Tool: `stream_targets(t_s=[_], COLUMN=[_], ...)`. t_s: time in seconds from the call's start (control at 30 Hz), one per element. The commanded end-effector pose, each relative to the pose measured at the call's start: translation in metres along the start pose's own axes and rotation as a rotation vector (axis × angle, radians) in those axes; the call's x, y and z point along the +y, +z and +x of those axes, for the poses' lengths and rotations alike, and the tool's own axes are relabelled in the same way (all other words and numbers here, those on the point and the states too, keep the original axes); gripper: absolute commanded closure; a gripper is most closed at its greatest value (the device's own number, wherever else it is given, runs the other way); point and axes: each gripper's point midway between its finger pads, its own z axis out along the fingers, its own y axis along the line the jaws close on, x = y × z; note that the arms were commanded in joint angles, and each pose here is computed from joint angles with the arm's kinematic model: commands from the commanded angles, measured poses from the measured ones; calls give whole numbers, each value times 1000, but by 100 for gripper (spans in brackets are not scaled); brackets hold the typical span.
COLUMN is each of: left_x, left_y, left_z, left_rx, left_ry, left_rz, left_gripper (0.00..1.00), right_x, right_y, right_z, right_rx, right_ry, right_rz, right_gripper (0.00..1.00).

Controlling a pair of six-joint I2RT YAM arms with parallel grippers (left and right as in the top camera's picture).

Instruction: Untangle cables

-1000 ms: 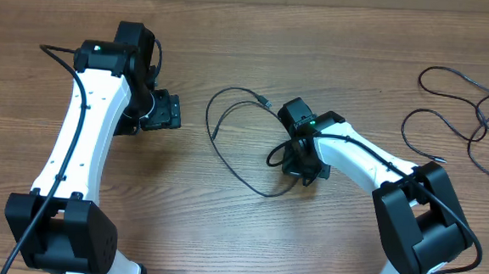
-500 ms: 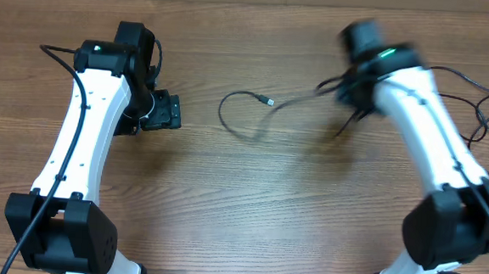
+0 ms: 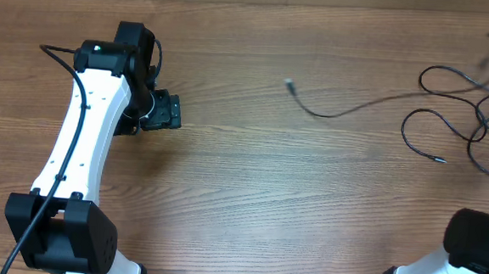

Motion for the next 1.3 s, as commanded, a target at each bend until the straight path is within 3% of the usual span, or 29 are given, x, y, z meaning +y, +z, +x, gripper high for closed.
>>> stream_targets(t_s=[0.0, 0.17, 0.4, 0.43, 0.5, 0.53, 0.6, 0.73, 1.03, 1.27], left_x=[-1, -1, -1, -1, -1, -1, -1, -1, -1, -1], left_y=[0, 0, 0, 0, 0, 0, 0, 0, 0, 0], left_z=[0, 1, 0, 0, 0, 0, 0, 0, 0, 0], left_rx=[2, 4, 1, 0, 0, 1, 1, 0, 0, 1], left_ry=[14, 14, 3, 3, 3, 3, 3, 3, 3, 3], left_rz=[0, 0, 1, 2, 2, 2, 2, 2, 1, 2], left_gripper=[12, 11, 11, 11, 11, 11, 11, 11, 11, 11], right_x=[-24, -34, 8, 14, 17, 17, 19, 26, 32, 25], right_y=[-15, -14, -21, -23, -23, -23, -25, -26, 0, 37], right_z=[-26, -56, -39, -28, -10, 2, 22, 67, 196, 292], right_rx=[-60, -111, -21, 14, 76, 116, 187, 328, 686, 814], right_ry=[131, 210, -42, -89, -137, -158, -172, -266, -447, -597], right_rz=[-6, -92, -338, -368, -372, -362, -352, -345, -300, -267], right_gripper=[96, 96, 96, 83, 35, 21, 11, 7, 7, 10])
